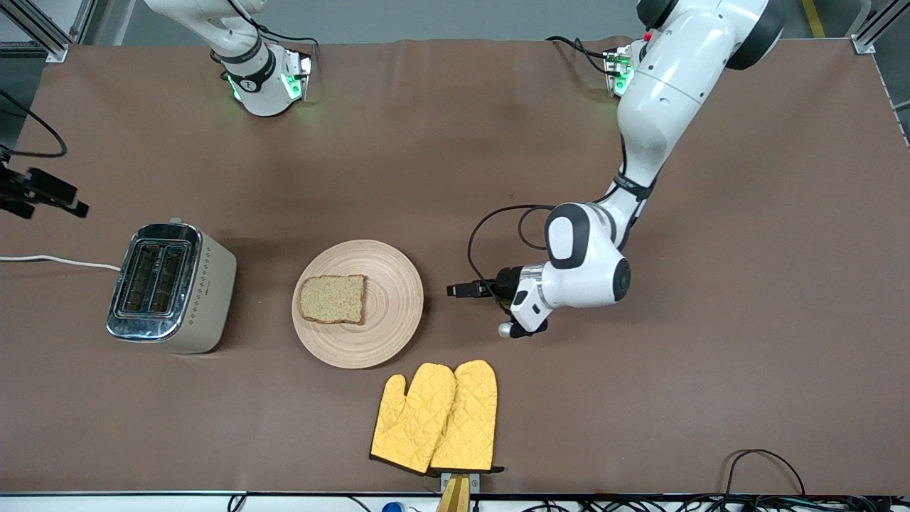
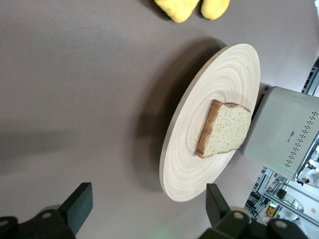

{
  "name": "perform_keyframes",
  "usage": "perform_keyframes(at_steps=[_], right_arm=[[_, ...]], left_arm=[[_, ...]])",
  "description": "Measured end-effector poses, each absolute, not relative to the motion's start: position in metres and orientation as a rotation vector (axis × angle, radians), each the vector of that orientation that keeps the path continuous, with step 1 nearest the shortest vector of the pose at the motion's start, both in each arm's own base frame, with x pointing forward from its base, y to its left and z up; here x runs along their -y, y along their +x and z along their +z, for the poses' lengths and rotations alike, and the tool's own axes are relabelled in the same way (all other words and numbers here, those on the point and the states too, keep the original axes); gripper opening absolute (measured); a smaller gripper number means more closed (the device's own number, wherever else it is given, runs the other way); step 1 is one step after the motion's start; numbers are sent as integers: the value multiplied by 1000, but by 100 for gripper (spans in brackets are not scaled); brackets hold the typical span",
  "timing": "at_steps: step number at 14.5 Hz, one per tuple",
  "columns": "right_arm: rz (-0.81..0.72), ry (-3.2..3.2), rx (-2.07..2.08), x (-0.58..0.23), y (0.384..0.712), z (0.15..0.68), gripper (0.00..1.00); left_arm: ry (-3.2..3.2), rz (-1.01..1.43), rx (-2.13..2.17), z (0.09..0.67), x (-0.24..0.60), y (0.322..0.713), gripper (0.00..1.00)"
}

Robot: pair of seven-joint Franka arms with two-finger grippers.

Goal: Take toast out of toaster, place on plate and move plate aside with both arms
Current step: 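Retract the right gripper while the left gripper reaches the plate rim, then grip the wooden plate rim with the left gripper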

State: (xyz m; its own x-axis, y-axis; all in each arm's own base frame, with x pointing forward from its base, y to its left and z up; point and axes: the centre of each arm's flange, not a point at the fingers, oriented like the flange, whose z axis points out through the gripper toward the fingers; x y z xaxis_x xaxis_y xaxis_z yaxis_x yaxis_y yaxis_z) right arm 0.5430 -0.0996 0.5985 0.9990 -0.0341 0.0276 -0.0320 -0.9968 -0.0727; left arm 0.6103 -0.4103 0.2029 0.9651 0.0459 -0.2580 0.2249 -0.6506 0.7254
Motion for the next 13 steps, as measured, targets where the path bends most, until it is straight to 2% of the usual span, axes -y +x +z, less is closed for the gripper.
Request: perform_keyframes(at_steps=[4,13], right_arm=[[-15,-3111,-16,94,532,617,100],[27,-3160,-58,43,535,621,100]], left_arm=[[2187,-229,-131,178,430,603,100],[2079,-160,-56,142,463,591,100]])
